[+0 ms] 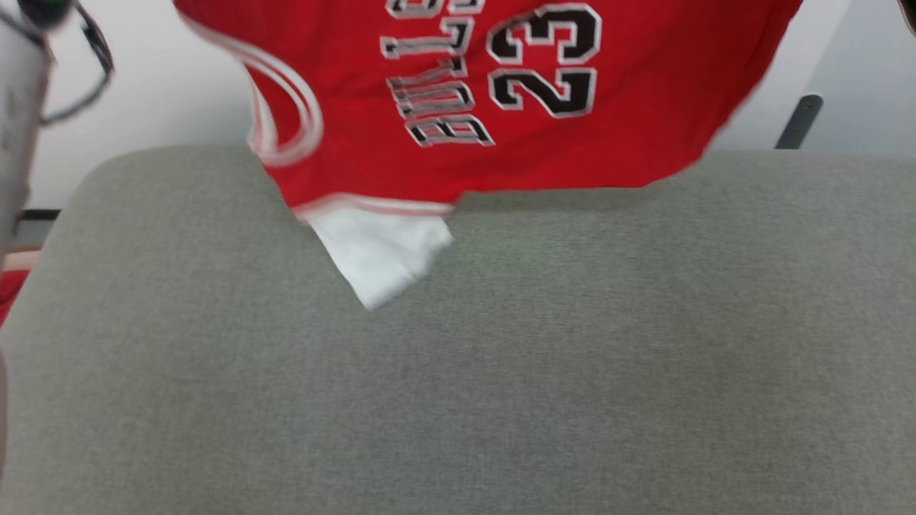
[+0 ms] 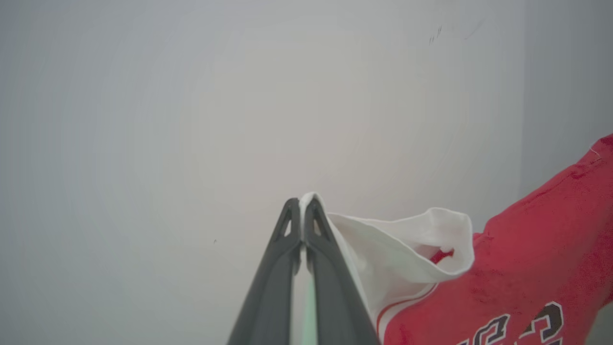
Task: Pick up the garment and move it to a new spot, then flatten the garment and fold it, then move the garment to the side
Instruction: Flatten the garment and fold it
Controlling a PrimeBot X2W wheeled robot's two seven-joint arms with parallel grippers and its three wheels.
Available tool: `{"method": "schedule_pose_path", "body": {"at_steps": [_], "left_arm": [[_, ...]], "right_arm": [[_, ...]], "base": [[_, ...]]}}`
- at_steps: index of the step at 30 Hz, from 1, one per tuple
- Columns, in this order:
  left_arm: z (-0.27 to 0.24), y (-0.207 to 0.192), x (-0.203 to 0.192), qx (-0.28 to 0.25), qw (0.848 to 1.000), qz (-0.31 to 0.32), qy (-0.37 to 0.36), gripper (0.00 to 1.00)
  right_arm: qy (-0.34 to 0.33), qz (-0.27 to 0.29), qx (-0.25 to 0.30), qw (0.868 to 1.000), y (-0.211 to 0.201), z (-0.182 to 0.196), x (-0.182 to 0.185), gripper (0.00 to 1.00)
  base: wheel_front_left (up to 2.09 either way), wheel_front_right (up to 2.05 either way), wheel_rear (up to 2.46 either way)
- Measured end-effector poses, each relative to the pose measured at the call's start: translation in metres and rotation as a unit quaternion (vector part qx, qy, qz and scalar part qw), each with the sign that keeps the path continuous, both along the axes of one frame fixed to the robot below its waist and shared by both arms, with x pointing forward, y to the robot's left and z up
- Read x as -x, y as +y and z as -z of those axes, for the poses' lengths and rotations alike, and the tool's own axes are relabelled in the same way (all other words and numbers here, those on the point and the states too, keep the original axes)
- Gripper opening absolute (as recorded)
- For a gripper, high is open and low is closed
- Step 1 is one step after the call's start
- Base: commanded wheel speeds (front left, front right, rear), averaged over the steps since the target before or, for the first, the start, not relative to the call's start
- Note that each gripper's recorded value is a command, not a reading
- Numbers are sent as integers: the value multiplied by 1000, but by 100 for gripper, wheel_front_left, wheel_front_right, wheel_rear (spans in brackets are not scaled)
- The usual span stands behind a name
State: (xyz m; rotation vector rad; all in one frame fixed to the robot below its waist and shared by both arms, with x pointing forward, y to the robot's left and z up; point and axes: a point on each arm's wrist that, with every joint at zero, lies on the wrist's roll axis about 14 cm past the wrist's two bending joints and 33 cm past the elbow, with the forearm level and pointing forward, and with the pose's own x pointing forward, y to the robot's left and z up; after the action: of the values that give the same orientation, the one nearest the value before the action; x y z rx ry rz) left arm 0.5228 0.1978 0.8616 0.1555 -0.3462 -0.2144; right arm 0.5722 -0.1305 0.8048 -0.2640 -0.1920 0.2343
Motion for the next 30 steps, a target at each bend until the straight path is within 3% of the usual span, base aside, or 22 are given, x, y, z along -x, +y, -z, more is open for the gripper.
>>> {"method": "schedule_pose_path", "body": {"at_steps": [6,13,22,30], "left_arm": [[-29,-7,-8,1,999,-4,-40,0],[-36,-11,-33,4,998,-5,-63,0],[-34,-15,-77,-16,995,-5,-101,0],[-26,-29,-131,-26,986,9,-162,0]], "right_arm": [[-17,15,-4,1000,-9,-12,0,0],[-4,22,-7,1000,-11,1,-20,0],[-11,24,-4,1000,-15,19,-63,0],[-75,28,-1,997,-34,40,-118,0]], "base": [[0,0,0],[0,0,0],[0,0,0],[0,0,0]]}}
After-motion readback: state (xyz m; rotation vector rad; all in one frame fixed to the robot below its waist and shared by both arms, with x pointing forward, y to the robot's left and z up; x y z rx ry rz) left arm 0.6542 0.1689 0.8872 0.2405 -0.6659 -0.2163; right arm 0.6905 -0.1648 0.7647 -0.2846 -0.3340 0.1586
